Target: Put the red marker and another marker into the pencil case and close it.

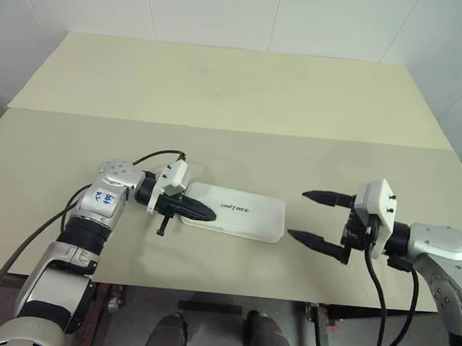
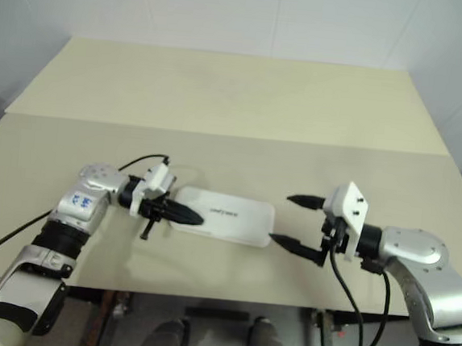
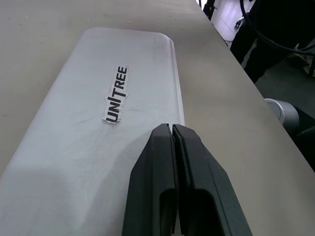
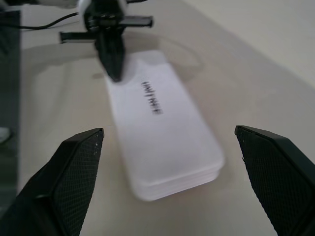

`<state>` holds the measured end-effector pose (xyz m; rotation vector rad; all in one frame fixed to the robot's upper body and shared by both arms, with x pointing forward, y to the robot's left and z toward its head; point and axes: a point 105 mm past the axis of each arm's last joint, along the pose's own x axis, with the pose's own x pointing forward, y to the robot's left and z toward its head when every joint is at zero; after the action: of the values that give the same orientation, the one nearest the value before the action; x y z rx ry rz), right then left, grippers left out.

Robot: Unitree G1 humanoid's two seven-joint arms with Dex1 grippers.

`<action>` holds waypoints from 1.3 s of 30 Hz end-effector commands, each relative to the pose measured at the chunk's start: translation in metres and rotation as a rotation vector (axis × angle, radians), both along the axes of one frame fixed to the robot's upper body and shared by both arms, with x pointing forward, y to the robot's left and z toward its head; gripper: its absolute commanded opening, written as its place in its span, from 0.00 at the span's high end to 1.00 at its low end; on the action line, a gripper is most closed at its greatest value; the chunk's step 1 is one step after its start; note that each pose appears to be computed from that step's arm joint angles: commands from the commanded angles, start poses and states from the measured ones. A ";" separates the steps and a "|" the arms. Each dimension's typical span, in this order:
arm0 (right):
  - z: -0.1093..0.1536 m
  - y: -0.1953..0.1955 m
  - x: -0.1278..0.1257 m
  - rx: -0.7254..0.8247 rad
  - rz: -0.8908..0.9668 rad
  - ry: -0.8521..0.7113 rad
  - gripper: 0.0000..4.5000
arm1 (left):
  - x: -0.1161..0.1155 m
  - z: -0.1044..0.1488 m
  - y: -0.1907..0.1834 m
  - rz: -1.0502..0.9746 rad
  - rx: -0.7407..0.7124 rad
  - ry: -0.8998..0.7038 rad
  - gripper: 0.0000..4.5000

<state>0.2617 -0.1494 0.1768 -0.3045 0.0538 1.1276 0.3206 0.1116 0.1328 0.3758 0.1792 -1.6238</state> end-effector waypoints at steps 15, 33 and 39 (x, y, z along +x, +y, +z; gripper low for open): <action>0.018 0.003 -0.011 0.018 0.012 -0.050 0.00 | 0.000 -0.016 -0.026 0.016 0.126 0.061 0.99; 0.026 -0.018 0.008 0.030 -0.060 -0.117 0.00 | -0.008 0.078 0.047 0.317 -0.361 -0.030 0.86; 0.028 -0.026 0.010 0.016 -0.061 -0.139 0.00 | -0.021 0.075 0.069 0.344 -0.320 -0.024 0.39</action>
<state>0.2734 -0.1690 0.1892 -0.3229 -0.0120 1.0556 0.3052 0.1794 0.1995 0.0781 0.0018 -1.2685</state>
